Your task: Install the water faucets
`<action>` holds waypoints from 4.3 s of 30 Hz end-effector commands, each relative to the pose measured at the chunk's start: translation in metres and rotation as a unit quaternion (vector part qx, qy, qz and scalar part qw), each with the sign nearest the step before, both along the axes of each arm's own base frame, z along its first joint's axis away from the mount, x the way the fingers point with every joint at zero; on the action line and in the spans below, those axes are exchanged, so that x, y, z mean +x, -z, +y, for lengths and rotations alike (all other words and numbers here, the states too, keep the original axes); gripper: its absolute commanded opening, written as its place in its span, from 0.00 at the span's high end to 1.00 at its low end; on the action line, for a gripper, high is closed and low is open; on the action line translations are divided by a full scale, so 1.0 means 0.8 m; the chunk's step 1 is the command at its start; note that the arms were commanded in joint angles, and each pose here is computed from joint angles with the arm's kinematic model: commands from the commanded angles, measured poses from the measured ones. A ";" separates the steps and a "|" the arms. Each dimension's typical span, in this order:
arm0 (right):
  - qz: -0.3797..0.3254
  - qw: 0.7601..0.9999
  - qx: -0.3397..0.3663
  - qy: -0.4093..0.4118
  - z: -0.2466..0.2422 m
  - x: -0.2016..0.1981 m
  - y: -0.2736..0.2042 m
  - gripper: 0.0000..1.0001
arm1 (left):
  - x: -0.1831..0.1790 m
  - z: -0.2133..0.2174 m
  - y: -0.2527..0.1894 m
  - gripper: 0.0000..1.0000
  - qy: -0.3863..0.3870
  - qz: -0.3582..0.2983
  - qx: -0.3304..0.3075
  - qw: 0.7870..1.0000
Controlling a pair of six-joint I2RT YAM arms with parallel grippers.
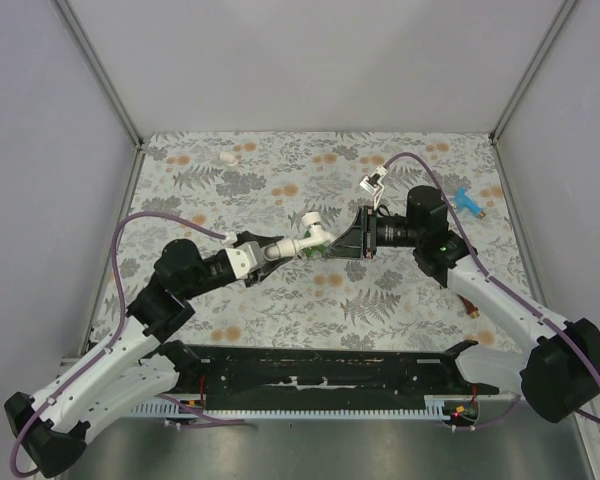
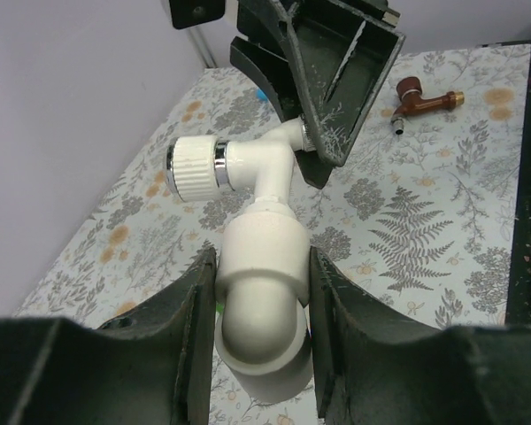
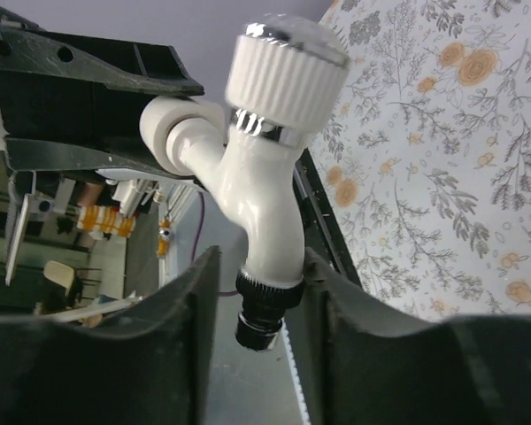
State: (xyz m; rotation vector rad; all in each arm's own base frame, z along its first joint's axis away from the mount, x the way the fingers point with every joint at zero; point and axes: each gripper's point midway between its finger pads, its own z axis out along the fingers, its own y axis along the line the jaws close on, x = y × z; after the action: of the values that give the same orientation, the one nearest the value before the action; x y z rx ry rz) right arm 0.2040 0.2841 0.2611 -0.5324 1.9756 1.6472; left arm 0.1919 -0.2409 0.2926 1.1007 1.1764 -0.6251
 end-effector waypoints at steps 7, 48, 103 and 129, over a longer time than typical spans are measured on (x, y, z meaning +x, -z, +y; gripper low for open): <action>-0.071 0.997 0.037 -0.008 -0.005 -0.012 -0.059 0.40 | 0.019 0.017 -0.043 0.98 -0.060 -0.061 -0.030 0.996; -0.446 0.894 0.006 -0.044 -0.037 -0.025 -0.071 0.02 | -0.052 -0.034 -0.068 0.98 0.137 0.029 -0.111 0.984; -0.122 0.988 0.096 0.010 0.009 -0.015 -0.056 0.02 | -0.007 0.013 -0.078 0.98 -0.020 -0.059 -0.123 0.991; -0.157 0.981 0.112 -0.009 0.015 -0.031 -0.101 0.02 | 0.010 0.021 -0.033 0.98 -0.058 -0.069 0.007 0.996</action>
State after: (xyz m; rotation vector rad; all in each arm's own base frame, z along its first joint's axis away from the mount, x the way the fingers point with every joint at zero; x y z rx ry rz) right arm 0.1965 0.3005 0.3022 -0.4864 1.7372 1.7275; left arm 0.1916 -0.2298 0.3137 1.0863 1.1137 -0.4984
